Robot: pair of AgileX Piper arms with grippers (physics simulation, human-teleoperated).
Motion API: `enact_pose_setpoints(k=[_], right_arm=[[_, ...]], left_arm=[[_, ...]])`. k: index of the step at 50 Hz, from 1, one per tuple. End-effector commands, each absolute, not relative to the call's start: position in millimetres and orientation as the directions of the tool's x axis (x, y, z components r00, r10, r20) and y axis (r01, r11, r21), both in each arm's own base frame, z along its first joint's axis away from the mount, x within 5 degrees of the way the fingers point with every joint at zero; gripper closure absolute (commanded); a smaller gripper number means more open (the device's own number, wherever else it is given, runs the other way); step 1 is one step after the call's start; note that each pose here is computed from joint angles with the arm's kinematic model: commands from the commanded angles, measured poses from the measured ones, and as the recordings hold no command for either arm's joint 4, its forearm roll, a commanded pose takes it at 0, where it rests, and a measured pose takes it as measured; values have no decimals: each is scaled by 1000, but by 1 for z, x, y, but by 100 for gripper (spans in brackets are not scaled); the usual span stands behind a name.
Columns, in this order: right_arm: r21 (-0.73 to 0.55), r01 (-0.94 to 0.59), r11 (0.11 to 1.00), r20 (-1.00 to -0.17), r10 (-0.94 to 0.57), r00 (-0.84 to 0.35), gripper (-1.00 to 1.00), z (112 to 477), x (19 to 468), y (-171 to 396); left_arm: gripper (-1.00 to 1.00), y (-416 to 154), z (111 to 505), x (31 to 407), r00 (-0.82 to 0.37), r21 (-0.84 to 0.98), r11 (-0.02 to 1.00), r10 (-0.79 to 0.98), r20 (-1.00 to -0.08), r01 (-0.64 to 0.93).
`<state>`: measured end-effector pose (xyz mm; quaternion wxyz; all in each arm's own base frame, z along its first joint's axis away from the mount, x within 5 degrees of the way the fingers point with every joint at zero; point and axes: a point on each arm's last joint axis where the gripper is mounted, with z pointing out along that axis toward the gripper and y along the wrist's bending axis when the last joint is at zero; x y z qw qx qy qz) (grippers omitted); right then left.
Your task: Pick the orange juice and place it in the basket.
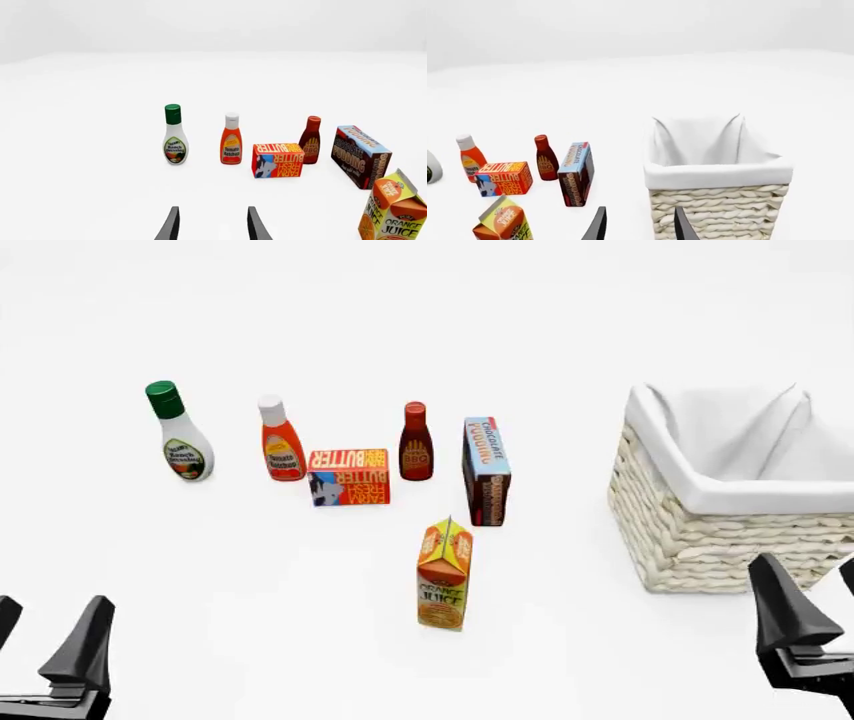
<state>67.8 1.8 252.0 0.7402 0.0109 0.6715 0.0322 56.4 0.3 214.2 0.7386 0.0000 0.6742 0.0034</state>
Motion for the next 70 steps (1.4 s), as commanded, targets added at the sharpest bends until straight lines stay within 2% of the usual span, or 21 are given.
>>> enact_pose_setpoints(k=[1, 13, 15, 21, 23, 33, 34, 40, 45, 47, 53, 55, 65, 70], right_arm=[[90, -29, 996, -995, 91, 38, -100, 269, 85, 2], [127, -100, 987, -992, 126, -18, -100, 304, 106, 11], [149, -145, 978, -988, 143, -51, -100, 306, 114, 17], [148, -143, 979, -988, 138, -74, -100, 312, 120, 18], [199, -154, 968, -978, 186, -96, -100, 312, 123, 21], [247, -177, 953, -965, 224, -139, -100, 325, 132, 28], [283, -178, 942, -950, 250, -187, -100, 322, 141, 32], [312, -173, 934, -940, 276, -202, -100, 333, 145, 34], [347, -176, 921, -919, 295, -262, -100, 331, 155, 41], [405, -176, 897, -890, 342, -303, -100, 327, 160, 48], [441, -176, 880, -870, 372, -323, -100, 331, 165, 52], [489, -170, 855, -841, 412, -351, -100, 329, 168, 57], [526, -178, 832, -817, 436, -378, -100, 354, 182, 69], [559, -129, 819, -777, 462, -428, -100, 351, 194, 74]], left_arm=[[-100, 0, 214, 56, 89, 3, 1000, 3, -996, -6], [-100, 0, 214, 56, 89, 3, 1000, 4, -996, -6], [-100, 0, 214, 56, 89, 3, 1000, 4, -996, -6], [-100, 0, 214, 56, 89, 3, 1000, 4, -996, -6], [-100, 0, 214, 56, 89, 3, 1000, 4, -996, -6], [-100, 0, 214, 56, 89, 3, 1000, 4, -996, -6], [-100, 0, 214, 56, 89, 3, 1000, 4, -996, -6], [-100, 0, 214, 56, 89, 3, 1000, 3, -996, -6], [-100, 0, 214, 56, 89, 3, 1000, 4, -996, -6], [-100, 0, 214, 56, 89, 3, 1000, 4, -996, -6], [-100, 0, 214, 56, 89, 3, 1000, 4, -996, -6], [-100, 0, 214, 56, 89, 3, 1000, 4, -996, -6], [-100, 0, 214, 56, 89, 3, 1000, 4, -996, -6], [-100, 0, 214, 56, 89, 3, 1000, 4, -996, -6]])
